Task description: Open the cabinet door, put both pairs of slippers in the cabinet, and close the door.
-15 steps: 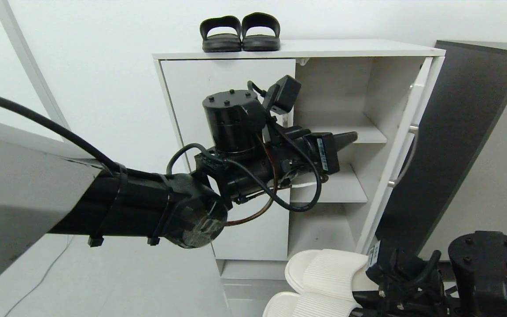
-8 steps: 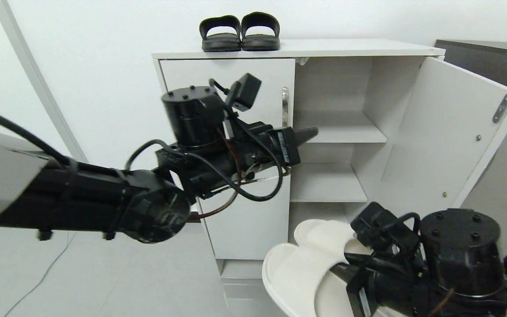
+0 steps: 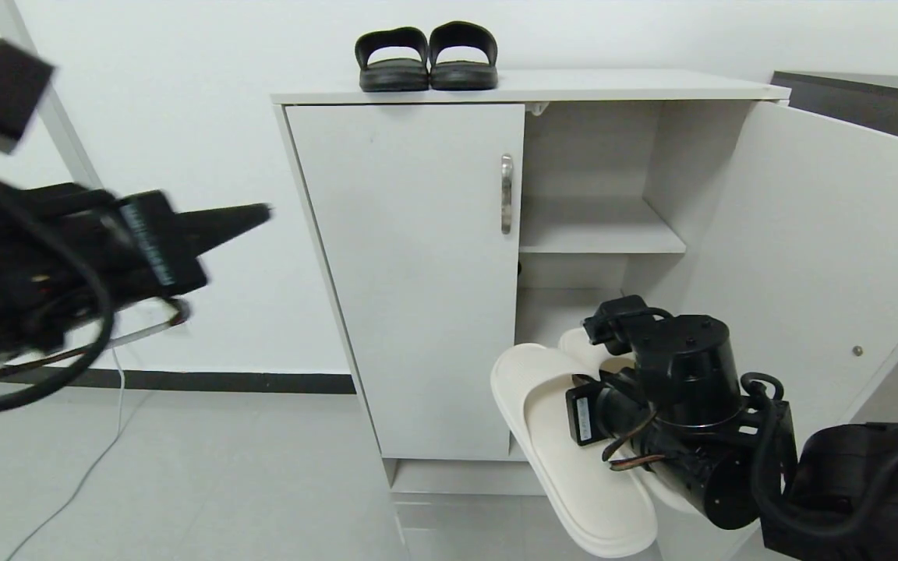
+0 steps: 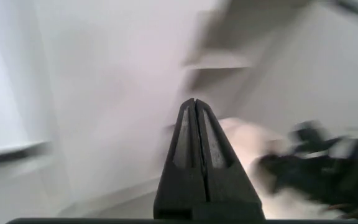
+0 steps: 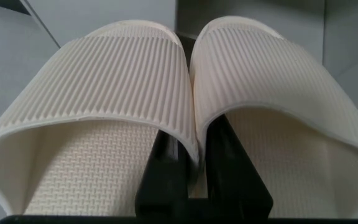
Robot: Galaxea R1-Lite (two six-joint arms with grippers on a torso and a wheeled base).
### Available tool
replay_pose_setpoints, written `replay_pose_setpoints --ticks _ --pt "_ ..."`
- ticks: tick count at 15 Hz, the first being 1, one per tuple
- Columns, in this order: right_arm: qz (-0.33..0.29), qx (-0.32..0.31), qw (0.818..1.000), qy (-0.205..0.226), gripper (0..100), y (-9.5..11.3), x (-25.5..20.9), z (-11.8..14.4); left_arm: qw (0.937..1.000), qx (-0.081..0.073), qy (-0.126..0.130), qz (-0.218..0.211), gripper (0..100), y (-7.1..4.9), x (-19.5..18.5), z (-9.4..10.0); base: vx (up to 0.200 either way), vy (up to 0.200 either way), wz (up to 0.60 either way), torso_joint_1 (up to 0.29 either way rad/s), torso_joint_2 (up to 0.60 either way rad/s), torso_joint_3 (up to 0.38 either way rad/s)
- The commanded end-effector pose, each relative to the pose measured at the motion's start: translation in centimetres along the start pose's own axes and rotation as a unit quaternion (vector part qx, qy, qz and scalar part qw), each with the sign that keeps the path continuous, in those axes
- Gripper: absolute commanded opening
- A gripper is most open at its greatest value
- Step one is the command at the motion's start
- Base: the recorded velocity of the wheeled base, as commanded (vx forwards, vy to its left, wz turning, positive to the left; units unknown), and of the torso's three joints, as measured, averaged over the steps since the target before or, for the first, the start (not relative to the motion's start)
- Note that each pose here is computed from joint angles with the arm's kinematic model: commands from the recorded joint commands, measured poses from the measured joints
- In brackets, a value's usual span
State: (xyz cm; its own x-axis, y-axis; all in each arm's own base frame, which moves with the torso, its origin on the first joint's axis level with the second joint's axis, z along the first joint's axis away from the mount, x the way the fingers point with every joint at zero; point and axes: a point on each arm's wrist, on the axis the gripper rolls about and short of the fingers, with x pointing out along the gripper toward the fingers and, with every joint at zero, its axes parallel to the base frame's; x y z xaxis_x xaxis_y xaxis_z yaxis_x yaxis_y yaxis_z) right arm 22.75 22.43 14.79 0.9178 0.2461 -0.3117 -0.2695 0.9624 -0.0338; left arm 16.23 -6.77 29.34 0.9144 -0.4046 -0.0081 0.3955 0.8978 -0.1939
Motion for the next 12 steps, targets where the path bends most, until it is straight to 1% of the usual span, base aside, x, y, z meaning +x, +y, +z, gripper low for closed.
replay_pose_setpoints --ticks 1,2,3,4,5,6,7,8,9,10,11,12 --pt "-0.005 -0.003 1.000 0.003 0 0.1 0.3 -0.2 0.9653 0.056 -0.036 0.253 0 1.3 -14.1 -2.3 0.000 0.000 0.00 0.000 0.00 0.000" --pt "-0.011 -0.003 1.000 0.001 0 0.1 0.3 -0.2 0.9470 0.055 -0.053 0.312 0 1.5 -16.4 -3.4 0.000 0.000 0.00 0.000 0.00 0.000" --pt "-0.020 -0.004 1.000 -0.001 0 0.0 0.3 -0.1 0.9247 0.055 -0.056 0.373 0 1.7 -18.0 -5.4 0.000 0.000 0.00 0.000 0.00 0.000" --pt "-0.020 -0.004 1.000 -0.001 0 0.0 0.3 -0.1 0.9039 0.058 -0.054 0.420 0 1.7 -19.0 -7.8 0.000 0.000 0.00 0.000 0.00 0.000" --pt "-0.020 -0.003 1.000 -0.001 0 0.0 0.3 -0.1 0.8885 0.065 -0.046 0.452 0 1.8 -19.6 -10.5 0.000 0.000 0.00 0.000 0.00 0.000" --pt "-0.020 -0.003 1.000 -0.001 0 0.0 0.2 -0.1 0.8828 0.071 -0.038 0.463 0 2.0 -20.1 -13.4 0.000 0.000 0.00 0.000 0.00 0.000" --pt "-0.020 -0.002 1.000 -0.001 0 -0.1 0.1 -0.1 0.8882 0.074 -0.042 0.451 0 2.0 -20.6 -15.4 0.000 0.000 0.00 0.000 0.00 0.000" --pt "-0.020 -0.002 1.000 -0.001 0 -0.1 0.1 -0.1 0.8968 0.085 -0.041 0.432 0 2.2 -20.8 -17.5 0.000 0.000 0.00 0.000 0.00 0.000" --pt "-0.020 -0.002 1.000 -0.002 0 -0.1 0.1 -0.1 0.9039 0.085 -0.023 0.419 0 2.7 -20.2 -18.7 0.000 0.000 0.00 0.000 0.00 0.000" --pt "-0.020 -0.002 1.000 -0.001 0 0.0 0.1 -0.1 0.9130 0.087 -0.038 0.397 0 2.9 -19.8 -19.1 0.000 0.000 0.00 0.000 0.00 0.000" --pt "-0.020 -0.002 1.000 -0.002 0 0.0 0.1 -0.1 0.9293 0.092 -0.042 0.355 0 3.1 -19.3 -19.8 0.000 0.000 0.00 0.000 0.00 0.000" --pt "-0.020 -0.002 1.000 -0.001 0 0.0 0.1 -0.1 0.9439 0.095 -0.038 0.314 0 3.2 -19.0 -20.6 0.000 0.000 0.00 0.000 0.00 0.000"
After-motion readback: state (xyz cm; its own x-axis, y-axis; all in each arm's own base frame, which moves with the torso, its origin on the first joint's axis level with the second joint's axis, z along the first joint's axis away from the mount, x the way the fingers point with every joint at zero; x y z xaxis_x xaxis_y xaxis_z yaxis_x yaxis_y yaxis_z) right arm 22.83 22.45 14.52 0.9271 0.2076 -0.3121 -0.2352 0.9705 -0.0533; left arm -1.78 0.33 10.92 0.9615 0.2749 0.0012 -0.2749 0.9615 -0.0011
